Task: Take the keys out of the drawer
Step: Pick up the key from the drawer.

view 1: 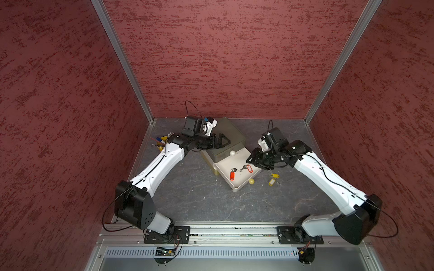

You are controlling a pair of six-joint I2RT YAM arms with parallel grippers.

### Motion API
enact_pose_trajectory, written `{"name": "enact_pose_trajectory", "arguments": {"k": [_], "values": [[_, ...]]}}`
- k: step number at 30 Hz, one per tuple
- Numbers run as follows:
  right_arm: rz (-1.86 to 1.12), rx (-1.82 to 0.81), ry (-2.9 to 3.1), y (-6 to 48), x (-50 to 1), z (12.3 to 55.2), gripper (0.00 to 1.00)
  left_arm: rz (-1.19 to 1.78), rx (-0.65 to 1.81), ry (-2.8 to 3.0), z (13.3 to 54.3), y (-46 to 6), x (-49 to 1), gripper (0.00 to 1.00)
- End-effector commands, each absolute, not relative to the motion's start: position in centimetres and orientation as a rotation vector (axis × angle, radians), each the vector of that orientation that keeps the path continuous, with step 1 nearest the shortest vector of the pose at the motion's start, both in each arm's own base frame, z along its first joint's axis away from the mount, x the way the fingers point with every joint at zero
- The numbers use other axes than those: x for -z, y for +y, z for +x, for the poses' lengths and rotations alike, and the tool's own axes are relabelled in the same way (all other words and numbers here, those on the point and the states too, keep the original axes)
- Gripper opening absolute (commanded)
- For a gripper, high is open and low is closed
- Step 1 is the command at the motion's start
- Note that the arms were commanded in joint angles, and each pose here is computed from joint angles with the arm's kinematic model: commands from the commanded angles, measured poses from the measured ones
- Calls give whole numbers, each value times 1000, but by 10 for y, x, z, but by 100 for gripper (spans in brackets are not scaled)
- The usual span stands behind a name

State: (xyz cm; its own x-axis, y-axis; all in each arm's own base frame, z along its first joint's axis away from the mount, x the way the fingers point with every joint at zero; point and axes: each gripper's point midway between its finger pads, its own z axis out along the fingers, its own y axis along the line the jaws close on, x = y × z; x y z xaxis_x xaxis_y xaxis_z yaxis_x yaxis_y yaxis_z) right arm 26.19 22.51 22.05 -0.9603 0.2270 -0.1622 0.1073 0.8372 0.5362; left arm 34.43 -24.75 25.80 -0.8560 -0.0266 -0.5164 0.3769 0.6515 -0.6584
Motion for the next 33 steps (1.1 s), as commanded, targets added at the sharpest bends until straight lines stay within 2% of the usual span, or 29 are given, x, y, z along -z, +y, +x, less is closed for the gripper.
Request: {"name": "enact_pose_trajectory", "arguments": {"k": [1,33], "values": [[302,-668,2855,215,-212,255,49,223,1073,2449,335,-240,-243,100],[386,-534,2979,237,-130,281,46,364,1009,2415,327,-248,-256,100]]}}
